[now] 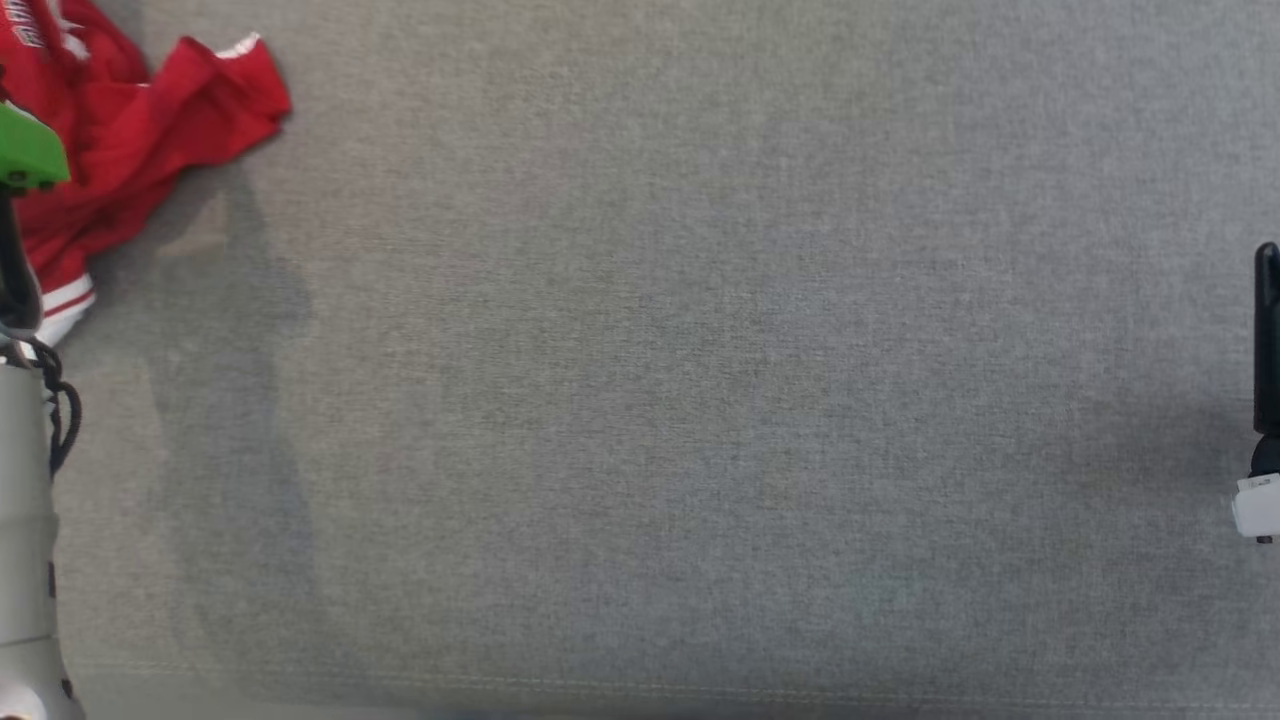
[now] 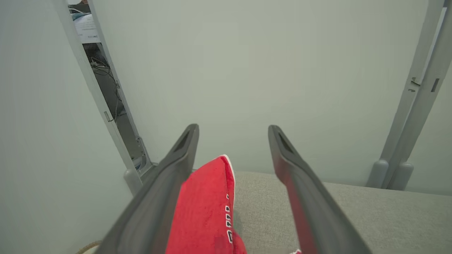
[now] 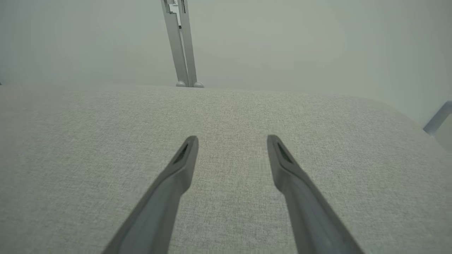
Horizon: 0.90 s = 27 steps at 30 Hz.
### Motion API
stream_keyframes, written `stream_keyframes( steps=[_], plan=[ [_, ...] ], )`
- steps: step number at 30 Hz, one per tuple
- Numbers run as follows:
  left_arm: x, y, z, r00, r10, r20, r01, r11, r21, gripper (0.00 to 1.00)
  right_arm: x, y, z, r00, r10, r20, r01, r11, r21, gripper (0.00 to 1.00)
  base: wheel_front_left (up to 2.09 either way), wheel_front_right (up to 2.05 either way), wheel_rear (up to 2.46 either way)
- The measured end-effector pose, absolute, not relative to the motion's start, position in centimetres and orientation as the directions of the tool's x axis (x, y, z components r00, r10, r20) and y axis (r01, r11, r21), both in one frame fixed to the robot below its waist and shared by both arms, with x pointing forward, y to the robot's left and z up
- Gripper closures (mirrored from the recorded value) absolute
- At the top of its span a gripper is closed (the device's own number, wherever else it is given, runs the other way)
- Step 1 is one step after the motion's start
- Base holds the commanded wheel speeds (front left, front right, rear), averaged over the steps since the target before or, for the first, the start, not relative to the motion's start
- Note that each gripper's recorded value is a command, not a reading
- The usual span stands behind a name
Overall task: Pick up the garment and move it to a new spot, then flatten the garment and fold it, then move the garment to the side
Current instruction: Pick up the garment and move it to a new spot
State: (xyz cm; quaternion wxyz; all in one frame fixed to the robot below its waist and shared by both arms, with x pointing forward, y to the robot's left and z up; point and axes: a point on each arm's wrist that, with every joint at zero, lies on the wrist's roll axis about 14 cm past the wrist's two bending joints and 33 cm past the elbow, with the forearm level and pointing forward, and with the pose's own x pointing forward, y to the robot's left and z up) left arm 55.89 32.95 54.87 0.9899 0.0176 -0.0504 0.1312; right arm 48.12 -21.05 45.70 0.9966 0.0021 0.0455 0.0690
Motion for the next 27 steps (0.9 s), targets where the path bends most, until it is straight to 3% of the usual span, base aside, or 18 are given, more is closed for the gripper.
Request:
stream_keyframes(
  steps=[7,17,18,19,20,27],
  plan=[
    [58.4,33.6,46.5,0.951,0.287,-0.117,-0.285,0.958,0.032,0.0,47.8,-23.6,43.2,0.985,0.078,-0.155,-0.082,0.996,-0.018,0.0,0.0,0.0,0.0],
    [57.3,35.2,38.9,0.864,0.359,-0.353,-0.351,0.932,0.089,0.0,47.3,-24.8,42.2,0.981,0.046,-0.187,-0.054,0.998,-0.033,0.0,0.0,0.0,0.0],
    [57.2,35.4,38.7,0.859,0.361,-0.363,-0.354,0.931,0.09,0.05,47.3,-24.7,42.1,0.981,0.049,-0.187,-0.056,0.998,-0.03,0.0,0.0,0.0,0.0],
    [57.1,35.4,38.4,0.855,0.358,-0.375,-0.351,0.932,0.091,0.65,47.3,-24.6,42.1,0.981,0.052,-0.187,-0.058,0.998,-0.027,0.0,0.0,0.0,0.0],
    [56.9,35.4,38.3,0.852,0.359,-0.381,-0.351,0.932,0.094,1.0,47.4,-24.5,42.1,0.981,0.055,-0.186,-0.06,0.998,-0.025,0.0,0.0,0.0,0.0],
    [56.9,36.0,39.3,0.876,0.356,-0.326,-0.341,0.934,0.104,1.0,47.6,-24.1,42.4,0.983,0.065,-0.171,-0.067,0.998,-0.008,0.0,0.0,0.0,0.0]
  ],
)
